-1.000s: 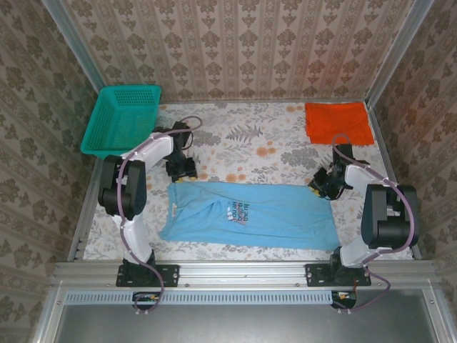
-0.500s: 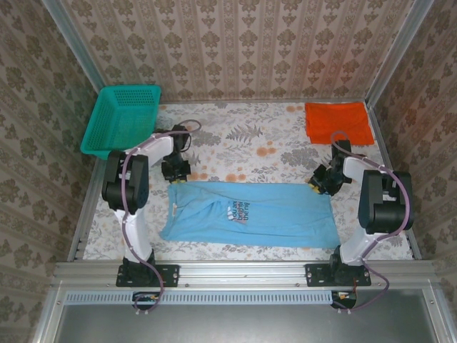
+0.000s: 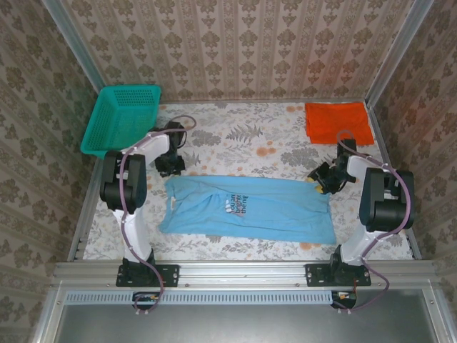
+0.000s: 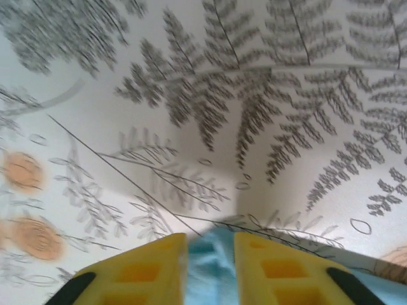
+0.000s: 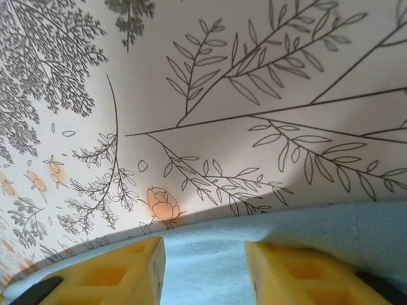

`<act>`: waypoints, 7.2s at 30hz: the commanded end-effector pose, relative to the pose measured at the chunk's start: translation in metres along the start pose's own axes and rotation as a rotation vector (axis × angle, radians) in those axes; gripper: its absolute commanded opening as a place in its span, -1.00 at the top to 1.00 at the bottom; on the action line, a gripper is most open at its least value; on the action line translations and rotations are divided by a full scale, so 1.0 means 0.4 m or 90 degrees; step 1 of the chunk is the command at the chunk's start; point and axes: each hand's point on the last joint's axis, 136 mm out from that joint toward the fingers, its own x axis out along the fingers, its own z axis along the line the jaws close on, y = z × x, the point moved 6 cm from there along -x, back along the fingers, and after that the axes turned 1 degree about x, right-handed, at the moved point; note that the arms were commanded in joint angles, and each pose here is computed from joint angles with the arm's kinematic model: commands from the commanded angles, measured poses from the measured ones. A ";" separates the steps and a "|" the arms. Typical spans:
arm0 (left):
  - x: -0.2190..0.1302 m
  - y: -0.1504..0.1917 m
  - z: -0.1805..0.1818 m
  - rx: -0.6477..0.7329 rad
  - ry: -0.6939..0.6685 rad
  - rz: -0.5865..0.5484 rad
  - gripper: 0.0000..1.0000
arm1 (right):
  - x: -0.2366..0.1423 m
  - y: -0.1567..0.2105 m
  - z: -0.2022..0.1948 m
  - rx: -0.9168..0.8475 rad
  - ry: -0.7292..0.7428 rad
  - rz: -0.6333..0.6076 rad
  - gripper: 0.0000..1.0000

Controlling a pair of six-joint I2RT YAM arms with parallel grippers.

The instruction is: Fold and stack the t-shirts

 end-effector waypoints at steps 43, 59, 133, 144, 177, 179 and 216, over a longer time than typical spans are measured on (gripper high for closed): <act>0.024 0.005 -0.169 0.066 0.214 0.105 0.42 | 0.333 0.607 0.644 -0.560 -0.117 0.215 0.33; 0.034 -0.003 -0.170 0.066 0.202 0.108 0.44 | 0.339 0.635 0.633 -0.599 -0.076 0.234 0.39; -0.026 0.119 -0.320 0.003 0.202 0.107 0.28 | -0.063 0.168 -0.036 -0.055 0.127 -0.058 0.14; 0.085 0.003 -0.434 0.072 0.135 0.094 0.25 | -0.067 0.210 -0.076 -0.009 0.094 -0.029 0.12; -0.385 -0.161 -0.470 0.081 0.377 -0.268 -0.78 | 0.010 0.457 0.100 -0.361 0.066 0.066 0.33; -0.350 -0.131 -0.395 0.036 0.338 -0.235 -0.76 | 0.044 0.464 0.094 -0.348 0.082 0.080 0.36; -0.265 -0.091 -0.047 -0.097 0.308 -0.111 -0.77 | 0.148 0.767 0.649 -0.348 -0.114 0.103 -0.11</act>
